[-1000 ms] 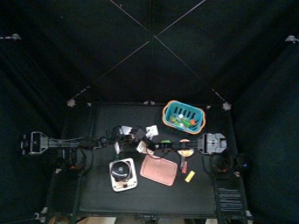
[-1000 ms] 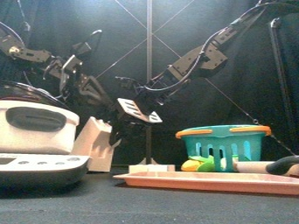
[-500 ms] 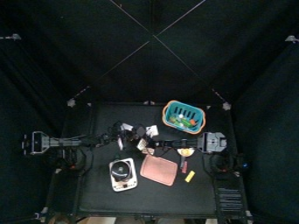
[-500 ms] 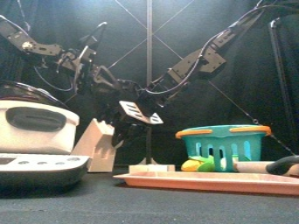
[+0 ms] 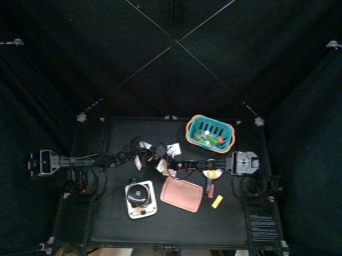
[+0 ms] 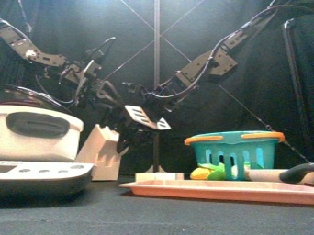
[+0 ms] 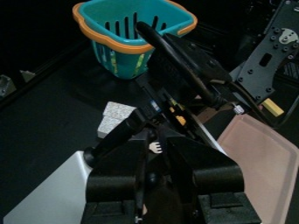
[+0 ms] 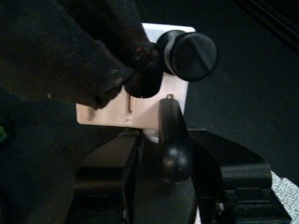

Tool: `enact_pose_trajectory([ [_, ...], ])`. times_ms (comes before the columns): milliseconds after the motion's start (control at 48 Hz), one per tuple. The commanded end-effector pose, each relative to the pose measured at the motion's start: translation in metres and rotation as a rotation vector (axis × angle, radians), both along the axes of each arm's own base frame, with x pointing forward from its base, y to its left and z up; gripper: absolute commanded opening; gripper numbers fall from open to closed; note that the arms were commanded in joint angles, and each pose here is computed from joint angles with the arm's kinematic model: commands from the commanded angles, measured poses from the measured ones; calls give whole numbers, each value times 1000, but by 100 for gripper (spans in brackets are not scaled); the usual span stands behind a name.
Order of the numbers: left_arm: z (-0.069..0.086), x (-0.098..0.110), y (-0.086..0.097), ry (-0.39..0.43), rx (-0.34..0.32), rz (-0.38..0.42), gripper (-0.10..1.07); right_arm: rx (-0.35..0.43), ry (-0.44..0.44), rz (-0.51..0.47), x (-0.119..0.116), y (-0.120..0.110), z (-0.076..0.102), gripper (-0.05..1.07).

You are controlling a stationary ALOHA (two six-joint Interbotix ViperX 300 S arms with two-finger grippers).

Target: Grab spoon

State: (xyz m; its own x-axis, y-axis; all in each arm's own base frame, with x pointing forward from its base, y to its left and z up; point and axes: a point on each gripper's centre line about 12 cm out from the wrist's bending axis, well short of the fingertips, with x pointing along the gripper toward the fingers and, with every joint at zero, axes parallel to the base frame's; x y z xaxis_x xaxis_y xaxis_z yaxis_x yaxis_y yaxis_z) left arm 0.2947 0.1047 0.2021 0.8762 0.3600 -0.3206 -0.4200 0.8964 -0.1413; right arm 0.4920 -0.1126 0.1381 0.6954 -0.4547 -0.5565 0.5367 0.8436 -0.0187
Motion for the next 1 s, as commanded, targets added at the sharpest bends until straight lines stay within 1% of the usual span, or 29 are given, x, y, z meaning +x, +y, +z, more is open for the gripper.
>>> enact_pose_trajectory([
  [0,0,1,5,1,-5,16,62,-8,-54,3,5,1,23,69],
  [250,-7,-2,11,34,-48,50,62,-14,-61,4,5,2,28,69],
  [521,-10,-4,12,43,-51,55,62,-33,-61,-16,-1,2,33,69],
  [708,-12,-6,13,49,-53,60,62,-48,-65,-7,-4,8,39,69],
  [979,-11,-5,12,46,-52,58,62,-64,-68,-9,-6,14,43,69],
])
